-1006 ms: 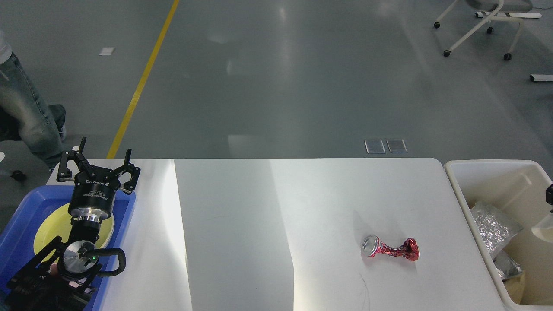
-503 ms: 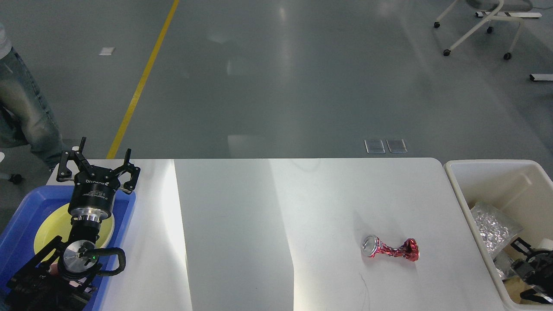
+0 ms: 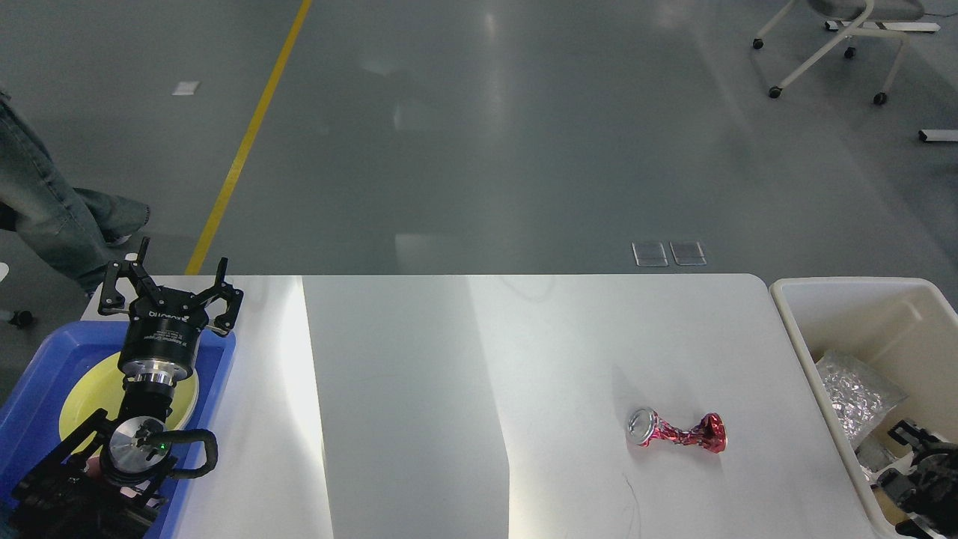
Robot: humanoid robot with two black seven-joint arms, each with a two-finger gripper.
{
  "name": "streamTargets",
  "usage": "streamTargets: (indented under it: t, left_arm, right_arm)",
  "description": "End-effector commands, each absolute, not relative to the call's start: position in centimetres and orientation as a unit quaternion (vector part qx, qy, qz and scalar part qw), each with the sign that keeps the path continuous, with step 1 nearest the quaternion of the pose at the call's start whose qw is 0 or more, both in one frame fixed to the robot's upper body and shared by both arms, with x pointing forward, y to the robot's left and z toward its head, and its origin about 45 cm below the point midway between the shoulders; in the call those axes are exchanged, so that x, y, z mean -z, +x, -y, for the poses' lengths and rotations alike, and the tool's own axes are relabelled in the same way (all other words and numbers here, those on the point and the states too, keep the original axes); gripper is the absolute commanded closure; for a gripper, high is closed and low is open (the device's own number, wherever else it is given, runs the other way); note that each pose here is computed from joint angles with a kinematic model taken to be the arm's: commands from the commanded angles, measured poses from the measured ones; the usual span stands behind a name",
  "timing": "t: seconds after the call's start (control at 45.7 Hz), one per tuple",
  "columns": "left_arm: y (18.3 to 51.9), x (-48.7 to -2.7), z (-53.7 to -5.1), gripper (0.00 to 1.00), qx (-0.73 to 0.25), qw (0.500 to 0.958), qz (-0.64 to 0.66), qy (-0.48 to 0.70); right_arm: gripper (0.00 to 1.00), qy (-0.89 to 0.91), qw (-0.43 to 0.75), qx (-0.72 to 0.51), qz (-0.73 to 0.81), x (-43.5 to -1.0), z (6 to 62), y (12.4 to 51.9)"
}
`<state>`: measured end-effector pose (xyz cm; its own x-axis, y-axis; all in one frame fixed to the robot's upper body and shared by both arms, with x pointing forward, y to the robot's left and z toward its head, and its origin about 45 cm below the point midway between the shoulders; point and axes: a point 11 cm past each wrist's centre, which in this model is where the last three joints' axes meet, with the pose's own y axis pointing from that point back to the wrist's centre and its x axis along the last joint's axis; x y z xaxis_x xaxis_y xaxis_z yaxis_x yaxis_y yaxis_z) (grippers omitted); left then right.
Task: Tidy desktop
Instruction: 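Release the paper scrap into the bin, then raise the right gripper from the bin and lower it to the red can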
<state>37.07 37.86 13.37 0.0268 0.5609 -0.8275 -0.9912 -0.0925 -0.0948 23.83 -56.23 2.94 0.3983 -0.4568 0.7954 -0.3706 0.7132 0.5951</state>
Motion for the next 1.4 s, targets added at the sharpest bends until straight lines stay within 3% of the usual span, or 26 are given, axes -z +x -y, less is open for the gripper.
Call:
streamTargets:
  t: [0.0, 0.284, 0.612, 0.896, 1.028, 1.202, 1.377]
  left_arm:
    - [37.1, -13.4, -37.8, 0.03, -0.636, 0.61, -0.286, -0.376]
    - [37.1, -13.4, -37.9, 0.03, -0.636, 0.61, -0.286, -0.377]
    - [37.1, -13.4, -37.9, 0.03, -0.636, 0.61, -0.286, -0.377]
    - [37.1, -13.4, -37.9, 0.03, -0.636, 0.61, -0.286, -0.377]
    - [37.1, -13.4, -37.9, 0.03, -0.636, 0.61, -0.286, -0.377]
    - [37.1, -13.4, -37.9, 0.03, -0.636, 0.61, -0.286, -0.376]
    - [37.0, -13.3, -37.9, 0.03, -0.636, 0.61, -0.287, -0.376]
  right_arm:
    - [0.0, 0.376, 0.745, 0.027, 0.55, -3.2, 56.3, 24.1]
    - [0.0, 0.373, 0.743, 0.031, 0.555, -3.6, 56.8, 24.1]
    - [0.0, 0.417, 0.742, 0.009, 0.524, -8.2, 56.9, 29.1]
    - [0.0, 0.534, 0.766, 0.009, 0.358, -17.2, 52.4, 35.1]
    - [0.0, 0.571, 0.787, 0.016, 0.234, -23.3, 47.1, 38.7]
    - [0.0, 0.636, 0.756, 0.041, 0.147, -30.9, 39.9, 39.8]
    - [0.0, 0.659, 0.747, 0.022, 0.085, -37.5, 33.1, 38.3]
